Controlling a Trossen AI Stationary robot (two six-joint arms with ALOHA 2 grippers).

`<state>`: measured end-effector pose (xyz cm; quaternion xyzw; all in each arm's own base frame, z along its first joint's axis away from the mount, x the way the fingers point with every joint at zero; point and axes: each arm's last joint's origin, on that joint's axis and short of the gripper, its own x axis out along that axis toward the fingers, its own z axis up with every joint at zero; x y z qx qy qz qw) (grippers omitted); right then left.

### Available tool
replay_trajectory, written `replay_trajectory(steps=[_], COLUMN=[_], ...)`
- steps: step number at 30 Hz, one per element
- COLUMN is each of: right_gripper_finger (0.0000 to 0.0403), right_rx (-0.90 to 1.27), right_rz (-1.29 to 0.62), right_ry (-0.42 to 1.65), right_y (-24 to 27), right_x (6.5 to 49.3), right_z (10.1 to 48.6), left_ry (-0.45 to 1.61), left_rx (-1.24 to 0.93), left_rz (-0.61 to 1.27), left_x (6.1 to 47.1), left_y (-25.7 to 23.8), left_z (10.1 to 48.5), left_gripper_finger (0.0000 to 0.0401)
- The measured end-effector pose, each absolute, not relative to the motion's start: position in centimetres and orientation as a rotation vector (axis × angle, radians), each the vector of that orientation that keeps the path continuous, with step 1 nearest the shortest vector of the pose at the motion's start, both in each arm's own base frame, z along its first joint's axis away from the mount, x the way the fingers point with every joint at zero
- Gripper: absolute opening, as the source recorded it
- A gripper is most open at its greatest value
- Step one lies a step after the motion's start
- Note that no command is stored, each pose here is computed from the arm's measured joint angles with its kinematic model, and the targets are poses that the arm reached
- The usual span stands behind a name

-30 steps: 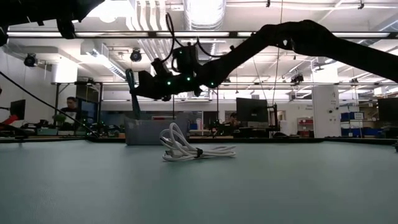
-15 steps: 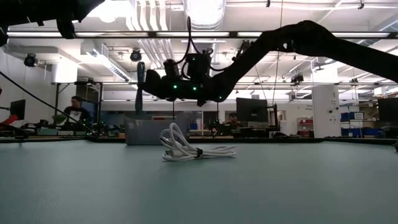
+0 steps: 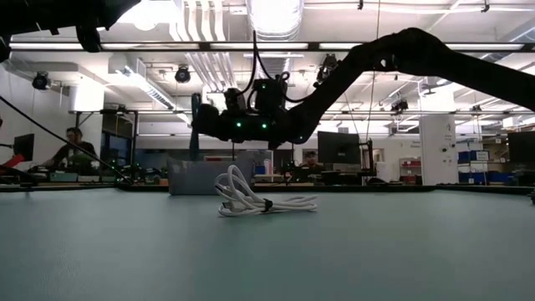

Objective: Pick and place USB-C Cables
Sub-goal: Put the blue charger cable into the bin

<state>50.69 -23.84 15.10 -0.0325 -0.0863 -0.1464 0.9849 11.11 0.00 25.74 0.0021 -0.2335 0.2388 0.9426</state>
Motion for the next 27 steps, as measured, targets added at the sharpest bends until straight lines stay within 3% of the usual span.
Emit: replay_trajectory(steps=[13,27], right_gripper_finger=[0.0018,0.0025], right_rx=[-0.056,0.022], right_rz=[-0.34,-0.429], right_ry=[-0.037,0.048], right_y=[-24.1,-24.2], right_x=[50.6,50.3], right_z=[13.8,15.6], left_ry=[-0.474,-0.474], left_rx=[0.006,0.006], left_rz=[0.487,0.488], left_x=[11.1,11.1], left_y=[0.0,0.0], left_z=[25.7,25.7], left_gripper_finger=[0.0,0.0])
